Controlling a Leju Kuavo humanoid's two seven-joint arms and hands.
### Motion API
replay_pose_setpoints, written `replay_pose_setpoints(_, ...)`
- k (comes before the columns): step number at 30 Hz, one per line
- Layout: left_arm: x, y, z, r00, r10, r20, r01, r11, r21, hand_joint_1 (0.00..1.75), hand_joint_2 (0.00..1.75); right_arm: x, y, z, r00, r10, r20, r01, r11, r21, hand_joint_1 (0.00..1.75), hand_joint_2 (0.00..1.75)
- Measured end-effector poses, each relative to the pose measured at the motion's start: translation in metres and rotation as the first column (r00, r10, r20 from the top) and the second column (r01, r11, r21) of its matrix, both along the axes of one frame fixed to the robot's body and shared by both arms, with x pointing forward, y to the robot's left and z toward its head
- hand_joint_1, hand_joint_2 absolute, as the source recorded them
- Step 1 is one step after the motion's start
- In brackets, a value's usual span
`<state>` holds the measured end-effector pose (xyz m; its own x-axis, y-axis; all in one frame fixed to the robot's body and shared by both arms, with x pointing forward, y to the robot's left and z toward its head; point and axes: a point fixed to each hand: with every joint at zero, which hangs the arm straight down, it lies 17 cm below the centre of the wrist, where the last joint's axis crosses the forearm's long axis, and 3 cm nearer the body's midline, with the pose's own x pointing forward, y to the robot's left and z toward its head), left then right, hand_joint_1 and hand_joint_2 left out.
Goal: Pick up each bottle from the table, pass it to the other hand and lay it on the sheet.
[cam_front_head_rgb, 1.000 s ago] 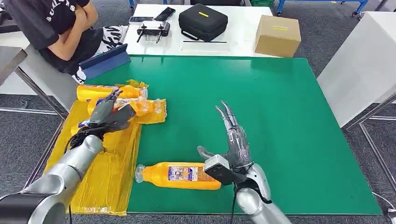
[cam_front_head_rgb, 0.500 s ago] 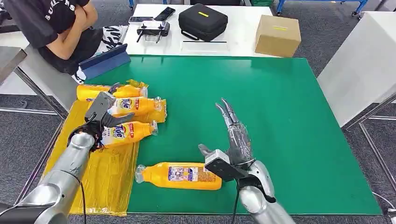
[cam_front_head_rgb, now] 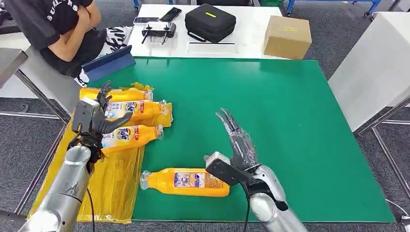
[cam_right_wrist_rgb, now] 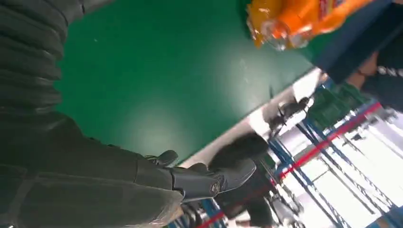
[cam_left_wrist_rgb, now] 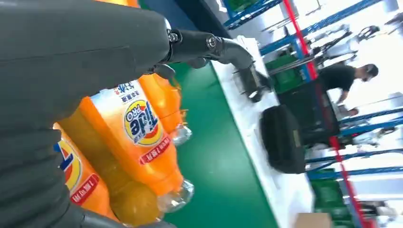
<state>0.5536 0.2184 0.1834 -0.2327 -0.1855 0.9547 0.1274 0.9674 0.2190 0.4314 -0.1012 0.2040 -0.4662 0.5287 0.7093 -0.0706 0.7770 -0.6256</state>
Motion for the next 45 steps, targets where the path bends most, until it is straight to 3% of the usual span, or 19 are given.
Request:
replay_pose_setpoints(12, -0.033, 0.009, 0.03, 0.988, 0.094, 0.119, -0.085, 0.993, -0.079, 0.0, 1.75, 0.022, 0.014, -0.023, 0.983, 0.124, -0.137, -0.147, 0.973, -0.178, 0.0, 1.75)
replay_pose_setpoints(18, -0.036, 0.001, 0.032, 0.987, 0.093, 0.129, -0.084, 0.994, -0.07, 0.0, 1.75, 0.021, 0.032, -0.042, 0.934, 0.241, -0.265, -0.283, 0.949, -0.136, 0.0, 1.75)
replay_pose_setpoints(25, -0.033, -0.008, 0.028, 0.989, 0.094, 0.118, -0.086, 0.994, -0.075, 0.0, 1.75, 0.015, 0.053, -0.04, 0.89, 0.345, -0.297, -0.394, 0.911, -0.124, 0.0, 1.75)
replay_pose_setpoints(30, -0.027, -0.007, 0.027, 0.988, 0.108, 0.108, -0.1, 0.992, -0.077, 0.0, 1.75, 0.005, 0.066, -0.026, 0.881, 0.408, -0.24, -0.446, 0.884, -0.138, 0.0, 1.75)
replay_pose_setpoints(34, -0.024, -0.004, 0.022, 0.988, 0.121, 0.098, -0.114, 0.99, -0.078, 0.0, 1.75, -0.006, 0.071, -0.014, 0.909, 0.402, -0.113, -0.418, 0.877, -0.239, 0.0, 1.75)
replay_pose_setpoints(38, -0.022, -0.004, 0.019, 0.988, 0.124, 0.089, -0.117, 0.99, -0.076, 0.0, 1.75, -0.02, 0.078, -0.01, 0.908, 0.415, -0.059, -0.414, 0.866, -0.28, 0.0, 1.75)
replay_pose_setpoints(41, -0.018, 0.0, 0.018, 0.987, 0.138, 0.085, -0.132, 0.989, -0.072, 0.0, 1.75, -0.027, 0.075, -0.006, 0.925, 0.378, 0.032, -0.348, 0.881, -0.321, 0.0, 1.75)
replay_pose_setpoints(45, -0.013, 0.003, 0.017, 0.984, 0.158, 0.087, -0.154, 0.987, -0.054, 0.0, 1.75, -0.036, 0.059, 0.002, 0.934, 0.267, 0.239, -0.168, 0.916, -0.365, 0.0, 1.75)
